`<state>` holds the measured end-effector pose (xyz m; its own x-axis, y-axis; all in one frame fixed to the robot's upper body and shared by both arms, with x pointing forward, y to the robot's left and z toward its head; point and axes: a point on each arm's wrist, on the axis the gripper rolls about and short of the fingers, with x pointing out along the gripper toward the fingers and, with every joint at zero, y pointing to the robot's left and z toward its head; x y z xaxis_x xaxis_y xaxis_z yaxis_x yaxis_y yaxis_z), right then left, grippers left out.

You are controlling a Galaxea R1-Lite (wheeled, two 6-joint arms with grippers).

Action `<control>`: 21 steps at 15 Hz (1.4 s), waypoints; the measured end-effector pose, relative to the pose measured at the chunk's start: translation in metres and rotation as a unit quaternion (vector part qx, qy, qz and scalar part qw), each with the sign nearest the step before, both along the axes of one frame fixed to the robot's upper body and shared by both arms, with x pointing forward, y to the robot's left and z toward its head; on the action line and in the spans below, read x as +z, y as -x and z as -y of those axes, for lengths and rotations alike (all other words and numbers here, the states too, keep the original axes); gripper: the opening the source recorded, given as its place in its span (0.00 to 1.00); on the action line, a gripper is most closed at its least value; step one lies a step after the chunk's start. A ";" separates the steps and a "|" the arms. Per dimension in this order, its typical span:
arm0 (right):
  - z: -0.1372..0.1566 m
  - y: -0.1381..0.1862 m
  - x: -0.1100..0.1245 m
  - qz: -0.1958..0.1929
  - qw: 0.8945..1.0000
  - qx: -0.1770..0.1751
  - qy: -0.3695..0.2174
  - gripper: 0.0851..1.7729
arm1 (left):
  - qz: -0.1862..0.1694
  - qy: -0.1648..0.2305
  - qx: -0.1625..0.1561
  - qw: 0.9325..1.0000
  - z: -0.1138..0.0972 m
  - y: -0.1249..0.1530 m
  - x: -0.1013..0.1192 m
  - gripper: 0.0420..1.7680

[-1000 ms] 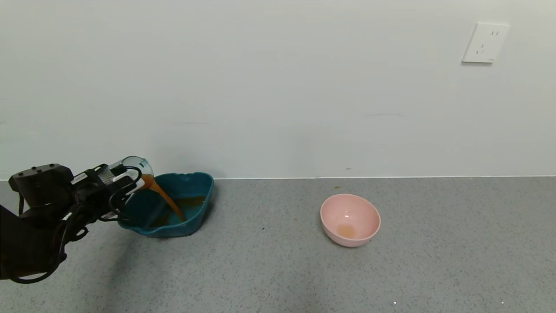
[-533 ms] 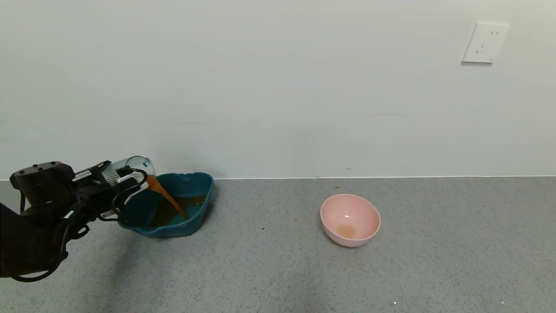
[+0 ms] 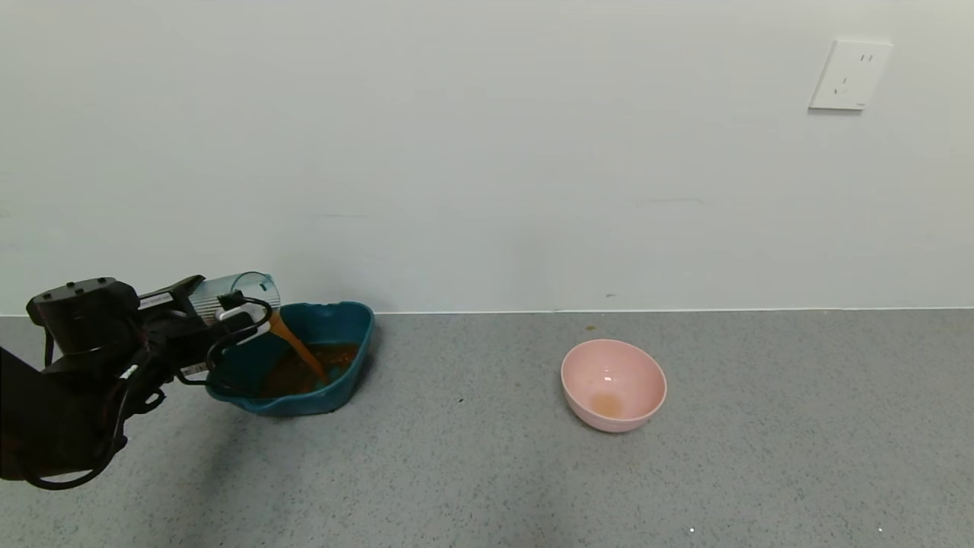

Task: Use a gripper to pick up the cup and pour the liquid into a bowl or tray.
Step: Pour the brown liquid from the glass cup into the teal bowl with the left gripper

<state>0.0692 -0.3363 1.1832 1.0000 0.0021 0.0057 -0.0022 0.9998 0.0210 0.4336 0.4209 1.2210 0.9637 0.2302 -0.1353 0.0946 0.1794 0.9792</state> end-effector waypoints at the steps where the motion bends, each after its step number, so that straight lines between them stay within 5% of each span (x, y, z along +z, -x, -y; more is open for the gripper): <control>1: 0.000 0.000 0.000 0.000 1.000 0.000 0.000 0.96 | -0.001 -0.006 0.001 1.000 0.000 0.000 0.000 0.70; 21: 0.000 0.000 0.000 0.000 1.000 0.000 0.000 0.96 | -0.011 -0.086 0.035 0.996 0.021 0.002 0.009 0.70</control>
